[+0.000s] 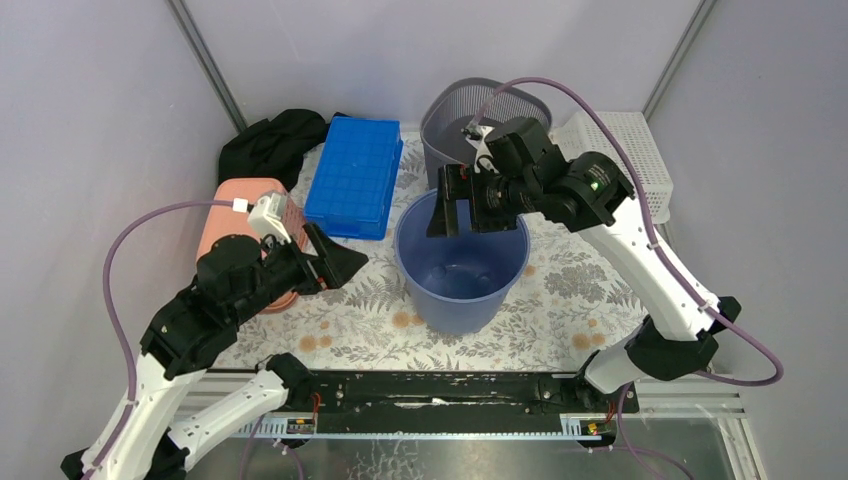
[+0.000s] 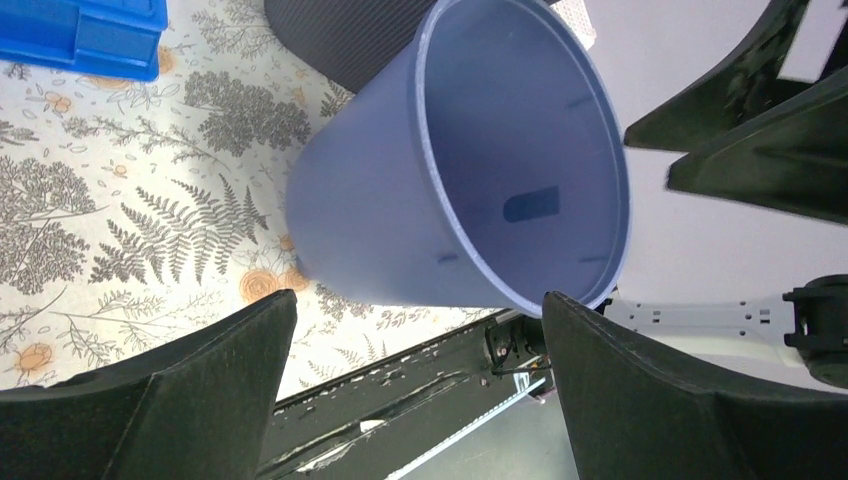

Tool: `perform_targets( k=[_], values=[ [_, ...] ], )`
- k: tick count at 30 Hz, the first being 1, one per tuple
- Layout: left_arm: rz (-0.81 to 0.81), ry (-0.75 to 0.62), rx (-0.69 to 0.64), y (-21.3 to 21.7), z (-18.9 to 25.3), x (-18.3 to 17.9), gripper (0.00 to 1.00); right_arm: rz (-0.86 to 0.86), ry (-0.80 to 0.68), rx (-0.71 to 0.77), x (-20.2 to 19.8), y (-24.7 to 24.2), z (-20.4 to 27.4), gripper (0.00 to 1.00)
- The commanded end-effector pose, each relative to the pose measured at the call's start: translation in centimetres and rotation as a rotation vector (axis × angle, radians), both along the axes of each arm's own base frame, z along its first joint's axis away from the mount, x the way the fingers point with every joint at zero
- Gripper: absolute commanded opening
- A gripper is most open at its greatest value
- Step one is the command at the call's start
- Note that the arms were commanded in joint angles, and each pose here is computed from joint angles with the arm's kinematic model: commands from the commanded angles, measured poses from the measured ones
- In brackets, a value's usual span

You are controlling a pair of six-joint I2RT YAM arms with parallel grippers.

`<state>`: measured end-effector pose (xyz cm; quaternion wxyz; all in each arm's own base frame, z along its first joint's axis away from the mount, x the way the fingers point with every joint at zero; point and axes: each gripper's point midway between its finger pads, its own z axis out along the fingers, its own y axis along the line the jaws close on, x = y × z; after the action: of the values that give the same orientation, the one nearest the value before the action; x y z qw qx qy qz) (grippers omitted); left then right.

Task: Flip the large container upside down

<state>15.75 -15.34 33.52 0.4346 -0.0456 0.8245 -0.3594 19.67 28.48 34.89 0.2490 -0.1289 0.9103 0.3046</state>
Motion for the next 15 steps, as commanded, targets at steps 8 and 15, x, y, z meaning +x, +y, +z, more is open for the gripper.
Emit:
perform_targets(
  k=[8,15],
  values=[
    [-0.071,-0.002,-0.029,0.3,-2.4,-2.5,1.00,0.039,-0.193,0.362,-0.3,2.5,12.3,0.99],
    [-0.112,-0.030,-0.008,0.2,-3.2,-2.9,1.00,0.118,-0.184,0.713,0.8,0.7,17.5,0.99]
  ],
)
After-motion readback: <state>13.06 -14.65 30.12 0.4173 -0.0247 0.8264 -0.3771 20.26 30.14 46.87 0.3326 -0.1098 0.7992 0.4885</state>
